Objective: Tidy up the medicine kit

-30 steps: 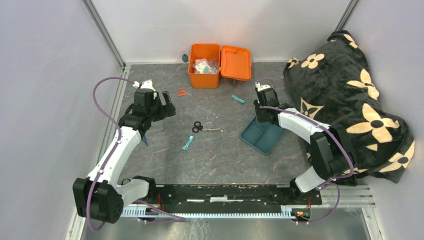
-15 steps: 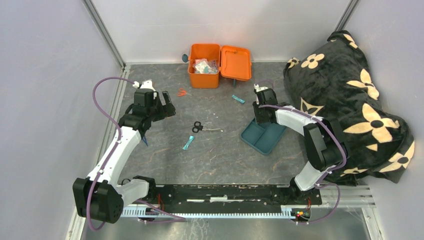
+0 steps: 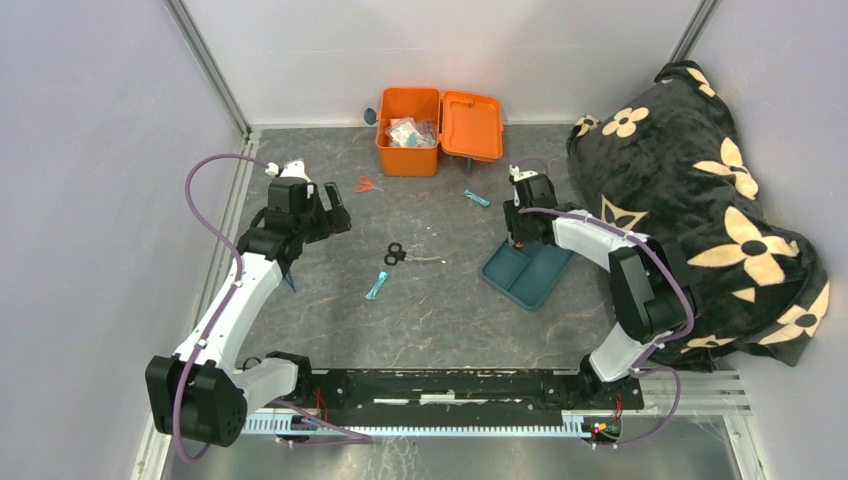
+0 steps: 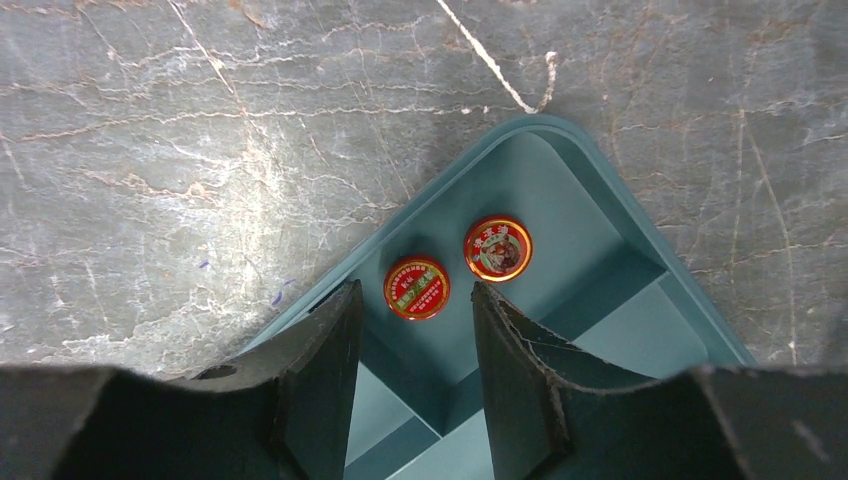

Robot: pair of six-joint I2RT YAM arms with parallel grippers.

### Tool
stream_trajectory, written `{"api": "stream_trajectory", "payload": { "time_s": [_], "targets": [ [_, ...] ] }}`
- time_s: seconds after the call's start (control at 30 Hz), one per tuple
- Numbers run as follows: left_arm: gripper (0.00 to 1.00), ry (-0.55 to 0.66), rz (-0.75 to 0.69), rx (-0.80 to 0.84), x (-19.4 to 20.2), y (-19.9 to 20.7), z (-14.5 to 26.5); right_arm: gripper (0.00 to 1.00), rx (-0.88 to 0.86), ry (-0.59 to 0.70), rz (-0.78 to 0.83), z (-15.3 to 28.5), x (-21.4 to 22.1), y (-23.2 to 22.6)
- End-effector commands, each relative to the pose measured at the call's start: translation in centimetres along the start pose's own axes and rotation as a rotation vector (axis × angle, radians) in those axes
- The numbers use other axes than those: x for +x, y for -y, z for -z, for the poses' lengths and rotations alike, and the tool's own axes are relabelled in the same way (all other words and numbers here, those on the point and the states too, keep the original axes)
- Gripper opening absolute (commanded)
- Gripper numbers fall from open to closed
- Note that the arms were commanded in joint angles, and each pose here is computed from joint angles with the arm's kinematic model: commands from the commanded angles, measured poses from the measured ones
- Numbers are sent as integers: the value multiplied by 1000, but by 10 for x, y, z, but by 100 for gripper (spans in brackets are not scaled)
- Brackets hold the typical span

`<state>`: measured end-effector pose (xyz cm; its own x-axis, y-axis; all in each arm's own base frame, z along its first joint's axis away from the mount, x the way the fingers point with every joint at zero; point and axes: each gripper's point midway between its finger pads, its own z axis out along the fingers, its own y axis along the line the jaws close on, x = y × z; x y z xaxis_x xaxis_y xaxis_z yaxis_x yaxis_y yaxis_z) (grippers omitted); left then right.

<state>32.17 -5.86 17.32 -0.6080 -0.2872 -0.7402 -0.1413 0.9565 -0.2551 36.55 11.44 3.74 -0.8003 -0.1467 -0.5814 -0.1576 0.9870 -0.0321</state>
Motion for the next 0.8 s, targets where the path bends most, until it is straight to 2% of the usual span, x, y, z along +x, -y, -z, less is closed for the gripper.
{"api": "stream_trajectory", "payload": {
  "time_s": [0.0, 0.13, 0.3, 0.5, 0.77],
  "targets": [
    [100, 43, -3, -6, -10, -1, 2, 51, -22, 150, -26, 32, -46, -2],
    [100, 50, -3, -4, -13, -1, 3, 50, -126, 202, -12, 44, -56, -31],
    [100, 49, -2, -8, -12, -2, 2, 51, -264, 269, 153, 63, -70, -90],
    [100, 44, -3, -10, -11, -2, 2, 54, -464, 194, 409, 64, -52, -161],
    [100, 45, -2, -11, -11, -2, 3, 60, -539, 105, 642, 51, -26, -208]
  ]
}}
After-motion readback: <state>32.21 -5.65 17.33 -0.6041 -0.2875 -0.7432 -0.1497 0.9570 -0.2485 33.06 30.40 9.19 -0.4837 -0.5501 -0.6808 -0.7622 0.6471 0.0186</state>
